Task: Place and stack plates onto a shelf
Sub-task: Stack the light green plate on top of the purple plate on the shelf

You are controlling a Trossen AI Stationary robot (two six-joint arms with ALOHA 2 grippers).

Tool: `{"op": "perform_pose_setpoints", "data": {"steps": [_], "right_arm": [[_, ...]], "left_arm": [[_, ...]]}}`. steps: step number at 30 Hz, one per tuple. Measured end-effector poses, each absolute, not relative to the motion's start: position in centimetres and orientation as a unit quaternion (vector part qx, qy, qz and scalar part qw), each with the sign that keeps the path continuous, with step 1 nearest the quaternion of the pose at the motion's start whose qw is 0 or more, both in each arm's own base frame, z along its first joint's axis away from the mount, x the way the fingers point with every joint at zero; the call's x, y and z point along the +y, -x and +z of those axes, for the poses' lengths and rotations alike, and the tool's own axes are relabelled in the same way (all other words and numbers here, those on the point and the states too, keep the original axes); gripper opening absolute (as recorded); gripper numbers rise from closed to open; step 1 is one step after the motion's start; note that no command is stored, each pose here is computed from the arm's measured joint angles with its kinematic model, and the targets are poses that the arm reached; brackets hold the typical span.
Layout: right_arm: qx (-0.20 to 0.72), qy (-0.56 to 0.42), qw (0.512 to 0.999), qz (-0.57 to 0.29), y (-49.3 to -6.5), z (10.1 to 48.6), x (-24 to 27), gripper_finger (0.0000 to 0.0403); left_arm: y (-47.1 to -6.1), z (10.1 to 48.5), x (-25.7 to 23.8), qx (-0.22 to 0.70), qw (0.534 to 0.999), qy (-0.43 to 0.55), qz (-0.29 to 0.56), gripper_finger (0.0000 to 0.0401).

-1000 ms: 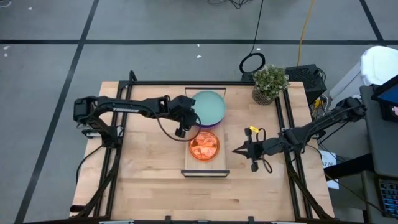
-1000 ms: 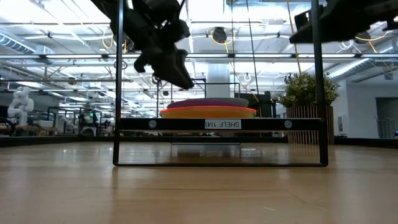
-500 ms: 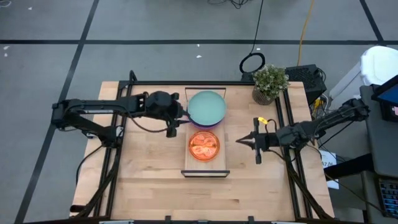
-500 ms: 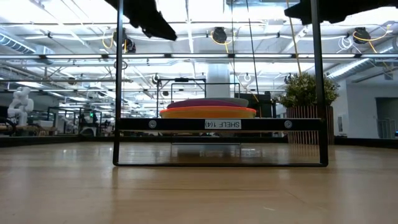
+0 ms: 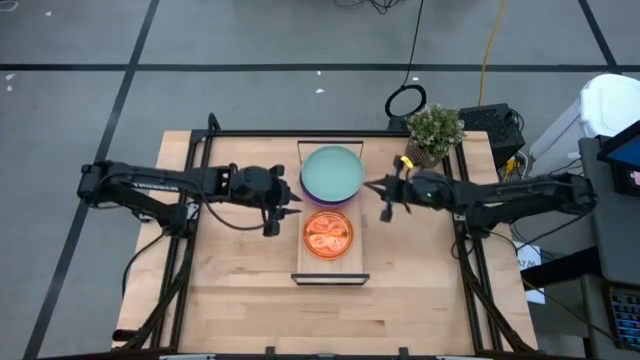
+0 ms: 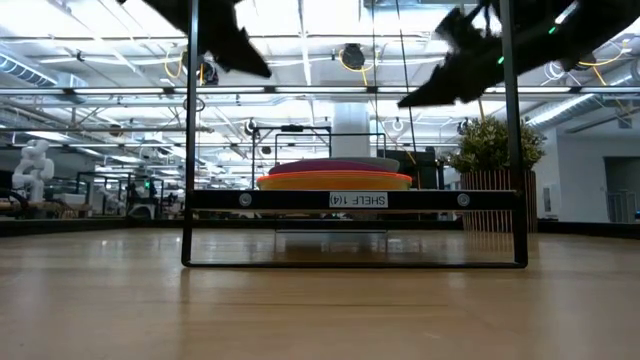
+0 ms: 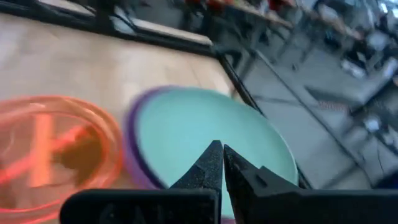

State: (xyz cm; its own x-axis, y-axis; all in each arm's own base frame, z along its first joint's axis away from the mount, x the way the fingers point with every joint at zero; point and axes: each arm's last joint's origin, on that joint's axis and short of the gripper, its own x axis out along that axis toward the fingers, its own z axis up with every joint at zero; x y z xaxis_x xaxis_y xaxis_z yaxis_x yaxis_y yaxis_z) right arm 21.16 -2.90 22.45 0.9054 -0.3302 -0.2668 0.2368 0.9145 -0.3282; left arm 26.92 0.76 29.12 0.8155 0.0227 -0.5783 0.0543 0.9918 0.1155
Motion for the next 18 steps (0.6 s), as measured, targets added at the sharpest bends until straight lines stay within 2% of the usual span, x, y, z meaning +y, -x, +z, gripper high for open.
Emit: {"op": "perform_pose_setpoints", "data": {"steps": [9,18], "right_arm": [[0.175,0.112,0.948,-0.242,-21.0,19.0,-7.4,0.0],[0.186,0.077,0.95,-0.238,-20.7,17.0,-9.1,0.0]], "left_arm": [[-25.9,25.1,0.6,0.36,0.932,-0.027,0.028,0.014],[-25.9,25.1,0.7,0.357,0.933,-0.031,0.043,0.014]]}}
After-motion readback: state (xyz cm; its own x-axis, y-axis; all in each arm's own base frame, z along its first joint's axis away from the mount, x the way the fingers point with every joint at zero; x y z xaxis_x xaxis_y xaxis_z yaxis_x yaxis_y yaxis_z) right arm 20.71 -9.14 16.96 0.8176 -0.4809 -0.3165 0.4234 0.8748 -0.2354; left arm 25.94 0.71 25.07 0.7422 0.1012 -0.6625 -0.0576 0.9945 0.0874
